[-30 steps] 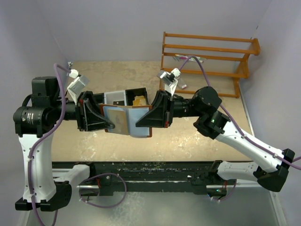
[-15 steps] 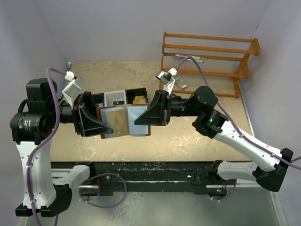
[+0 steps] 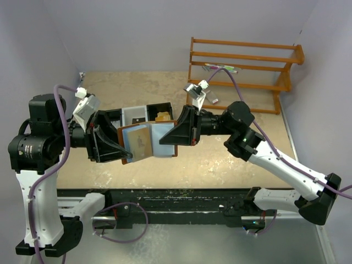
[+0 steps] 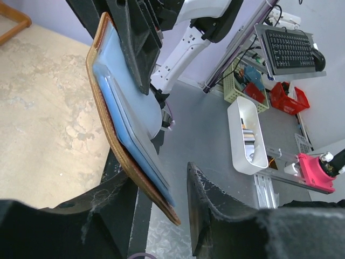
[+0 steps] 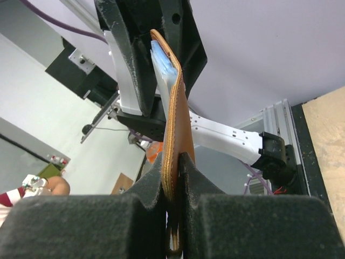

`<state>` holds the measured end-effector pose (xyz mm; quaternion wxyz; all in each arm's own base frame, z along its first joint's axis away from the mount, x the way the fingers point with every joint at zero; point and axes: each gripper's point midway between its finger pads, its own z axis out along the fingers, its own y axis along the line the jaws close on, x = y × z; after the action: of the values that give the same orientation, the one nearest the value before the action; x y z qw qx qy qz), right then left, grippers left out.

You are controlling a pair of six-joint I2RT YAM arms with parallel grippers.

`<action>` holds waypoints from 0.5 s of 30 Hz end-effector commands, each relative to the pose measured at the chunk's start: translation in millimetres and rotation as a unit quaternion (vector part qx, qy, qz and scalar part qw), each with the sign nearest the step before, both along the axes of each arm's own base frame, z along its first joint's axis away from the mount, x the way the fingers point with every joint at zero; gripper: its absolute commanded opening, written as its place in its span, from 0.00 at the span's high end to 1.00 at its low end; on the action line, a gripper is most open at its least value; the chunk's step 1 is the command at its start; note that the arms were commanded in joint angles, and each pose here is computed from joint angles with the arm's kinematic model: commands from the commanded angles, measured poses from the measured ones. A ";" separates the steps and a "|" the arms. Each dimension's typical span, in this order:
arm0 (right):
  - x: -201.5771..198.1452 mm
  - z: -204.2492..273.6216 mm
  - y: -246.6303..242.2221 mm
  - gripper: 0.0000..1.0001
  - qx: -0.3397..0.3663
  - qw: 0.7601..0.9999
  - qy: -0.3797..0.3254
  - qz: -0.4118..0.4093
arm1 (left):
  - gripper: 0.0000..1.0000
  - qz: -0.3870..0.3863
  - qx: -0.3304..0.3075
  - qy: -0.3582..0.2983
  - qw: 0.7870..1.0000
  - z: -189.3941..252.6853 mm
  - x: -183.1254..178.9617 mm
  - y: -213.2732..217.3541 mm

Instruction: Take the credit cards out of the card holder

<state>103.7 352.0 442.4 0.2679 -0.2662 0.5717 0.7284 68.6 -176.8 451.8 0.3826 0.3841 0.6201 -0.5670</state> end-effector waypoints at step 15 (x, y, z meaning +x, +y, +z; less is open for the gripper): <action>-21.0 30.1 -14.8 1.00 0.061 0.995 -0.067 0.038 | 0.73 -0.032 -0.012 -0.038 0.999 7.3 -15.1 -1.8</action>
<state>92.7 347.2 451.4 0.2699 -0.2959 0.5397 0.7404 63.2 -177.7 449.8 0.3800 0.3949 0.6141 -0.5679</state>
